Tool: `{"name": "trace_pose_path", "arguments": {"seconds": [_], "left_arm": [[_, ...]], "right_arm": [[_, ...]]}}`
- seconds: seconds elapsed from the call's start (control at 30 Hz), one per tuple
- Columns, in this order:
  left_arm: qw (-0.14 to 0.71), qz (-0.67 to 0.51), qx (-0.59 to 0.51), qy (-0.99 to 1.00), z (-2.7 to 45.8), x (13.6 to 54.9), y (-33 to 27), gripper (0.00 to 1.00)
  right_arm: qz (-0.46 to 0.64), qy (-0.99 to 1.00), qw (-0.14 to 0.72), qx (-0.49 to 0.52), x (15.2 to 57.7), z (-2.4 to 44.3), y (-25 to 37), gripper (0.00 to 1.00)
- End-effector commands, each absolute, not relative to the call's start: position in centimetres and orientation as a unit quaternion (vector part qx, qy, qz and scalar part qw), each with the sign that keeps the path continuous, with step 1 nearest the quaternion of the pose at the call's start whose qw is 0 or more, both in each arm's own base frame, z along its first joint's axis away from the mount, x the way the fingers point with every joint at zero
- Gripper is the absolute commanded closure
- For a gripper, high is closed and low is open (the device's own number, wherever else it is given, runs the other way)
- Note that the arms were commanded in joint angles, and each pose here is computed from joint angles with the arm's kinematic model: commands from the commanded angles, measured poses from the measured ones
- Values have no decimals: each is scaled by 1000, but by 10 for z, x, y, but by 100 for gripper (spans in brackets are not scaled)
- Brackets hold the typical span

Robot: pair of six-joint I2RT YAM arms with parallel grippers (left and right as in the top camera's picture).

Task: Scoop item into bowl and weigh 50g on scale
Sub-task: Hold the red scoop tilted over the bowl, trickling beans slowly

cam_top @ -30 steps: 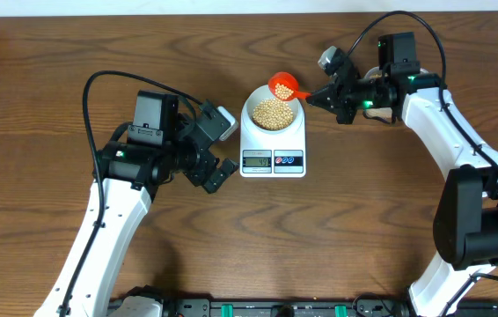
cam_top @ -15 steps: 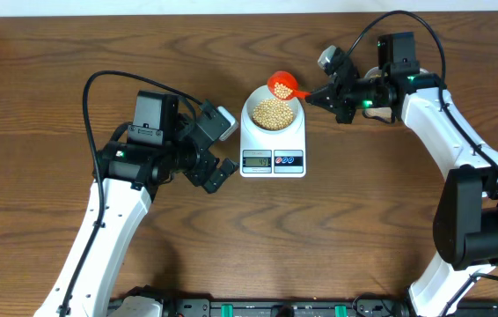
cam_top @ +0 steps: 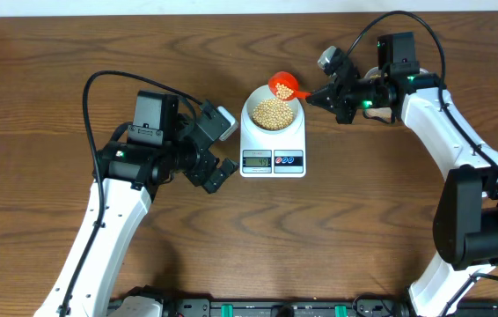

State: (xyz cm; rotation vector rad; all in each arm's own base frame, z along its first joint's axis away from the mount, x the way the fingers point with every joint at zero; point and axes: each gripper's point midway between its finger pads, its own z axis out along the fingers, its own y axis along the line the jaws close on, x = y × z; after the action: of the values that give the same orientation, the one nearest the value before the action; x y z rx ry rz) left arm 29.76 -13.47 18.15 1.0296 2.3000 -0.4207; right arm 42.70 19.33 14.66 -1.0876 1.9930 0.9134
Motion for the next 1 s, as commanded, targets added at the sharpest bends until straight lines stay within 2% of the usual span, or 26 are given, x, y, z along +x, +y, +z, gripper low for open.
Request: {"name": "trace_pose_path", "arguments": {"seconds": [0.0, 0.97], "left_arm": [[299, -157, 393, 855, 188, 302, -136, 0], [299, -157, 393, 855, 188, 302, -136, 0]], "right_arm": [[390, 751, 330, -418, 416, 149, 205, 99], [352, 773, 327, -415, 424, 138, 197, 99]]}}
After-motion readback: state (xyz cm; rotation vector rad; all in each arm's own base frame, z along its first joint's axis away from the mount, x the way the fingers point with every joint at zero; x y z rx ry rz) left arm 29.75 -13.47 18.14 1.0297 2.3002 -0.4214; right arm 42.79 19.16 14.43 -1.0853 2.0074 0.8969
